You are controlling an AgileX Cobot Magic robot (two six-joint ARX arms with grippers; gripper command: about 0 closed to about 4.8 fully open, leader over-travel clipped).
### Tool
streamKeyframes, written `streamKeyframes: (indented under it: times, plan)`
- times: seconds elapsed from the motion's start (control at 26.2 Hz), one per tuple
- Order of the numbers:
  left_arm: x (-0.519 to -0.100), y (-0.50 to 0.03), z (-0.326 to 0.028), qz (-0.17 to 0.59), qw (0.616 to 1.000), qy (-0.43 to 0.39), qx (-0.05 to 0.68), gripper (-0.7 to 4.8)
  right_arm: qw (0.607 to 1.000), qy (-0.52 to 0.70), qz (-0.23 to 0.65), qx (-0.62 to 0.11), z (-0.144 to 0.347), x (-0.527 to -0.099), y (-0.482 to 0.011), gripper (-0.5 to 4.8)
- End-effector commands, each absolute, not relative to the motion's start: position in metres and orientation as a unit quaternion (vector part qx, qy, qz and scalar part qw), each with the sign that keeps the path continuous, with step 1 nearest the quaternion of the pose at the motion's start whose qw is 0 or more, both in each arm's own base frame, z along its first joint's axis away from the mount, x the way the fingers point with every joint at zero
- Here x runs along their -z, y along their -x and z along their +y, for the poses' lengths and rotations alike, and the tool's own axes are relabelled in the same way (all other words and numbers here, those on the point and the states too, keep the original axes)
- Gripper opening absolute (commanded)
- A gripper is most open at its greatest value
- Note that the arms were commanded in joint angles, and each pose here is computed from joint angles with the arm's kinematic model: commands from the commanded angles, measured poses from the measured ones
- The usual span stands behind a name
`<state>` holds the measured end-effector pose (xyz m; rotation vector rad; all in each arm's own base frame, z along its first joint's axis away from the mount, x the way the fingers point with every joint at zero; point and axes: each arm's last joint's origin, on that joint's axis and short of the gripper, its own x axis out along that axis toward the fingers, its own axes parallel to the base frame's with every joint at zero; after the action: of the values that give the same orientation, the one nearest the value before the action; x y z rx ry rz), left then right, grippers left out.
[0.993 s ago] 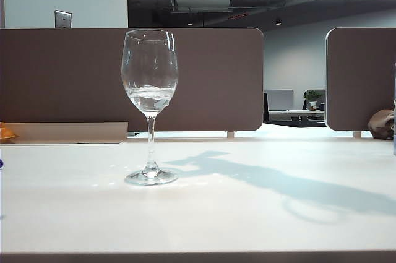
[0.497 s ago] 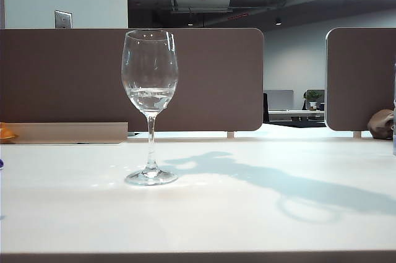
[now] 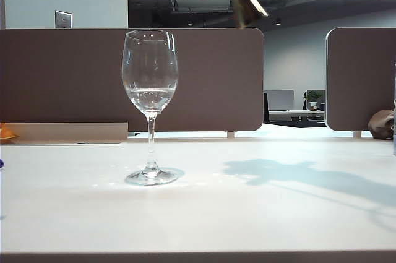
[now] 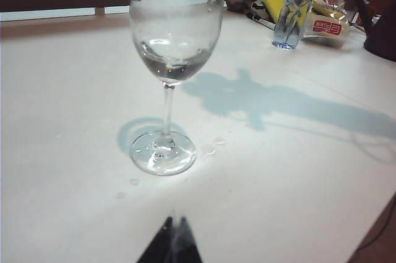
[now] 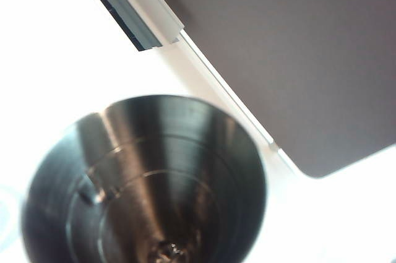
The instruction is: Pick up the jigger and pour the water inside into the glass.
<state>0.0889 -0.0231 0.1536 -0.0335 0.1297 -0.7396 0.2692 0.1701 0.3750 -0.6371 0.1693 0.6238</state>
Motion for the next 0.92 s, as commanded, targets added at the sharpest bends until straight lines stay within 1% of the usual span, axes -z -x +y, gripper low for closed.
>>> streamKeyframes:
  times: [0.04, 0.15, 0.38, 0.57, 0.73, 0.92]
  plan:
    - [-0.153, -0.089, -0.023, 0.062, 0.929, 0.013, 0.364, -0.05, 0.923, 0.232, 0.045, -0.303, 0.156, -0.370, -0.262, -0.01]
    - [-0.153, -0.089, -0.023, 0.062, 0.929, 0.013, 0.364, -0.05, 0.933, 0.182, 0.047, -0.308, 0.141, -0.350, -0.257, -0.01]
    - [-0.153, -0.089, -0.023, 0.062, 0.929, 0.013, 0.364, -0.05, 0.937, 0.124, 0.065, -0.322, 0.134, -0.309, -0.255, -0.01]
    - [-0.153, -0.089, -0.023, 0.062, 0.929, 0.013, 0.364, -0.05, 0.934, 0.100, 0.070, -0.335, 0.134, -0.279, -0.252, -0.01]
    - [-0.153, -0.089, -0.023, 0.062, 0.929, 0.013, 0.364, -0.05, 0.926, 0.084, 0.102, -0.355, 0.136, -0.250, -0.254, -0.01]
    - [-0.153, -0.089, -0.023, 0.062, 0.929, 0.013, 0.364, -0.05, 0.920, 0.056, 0.138, -0.362, 0.142, -0.230, -0.264, -0.01]
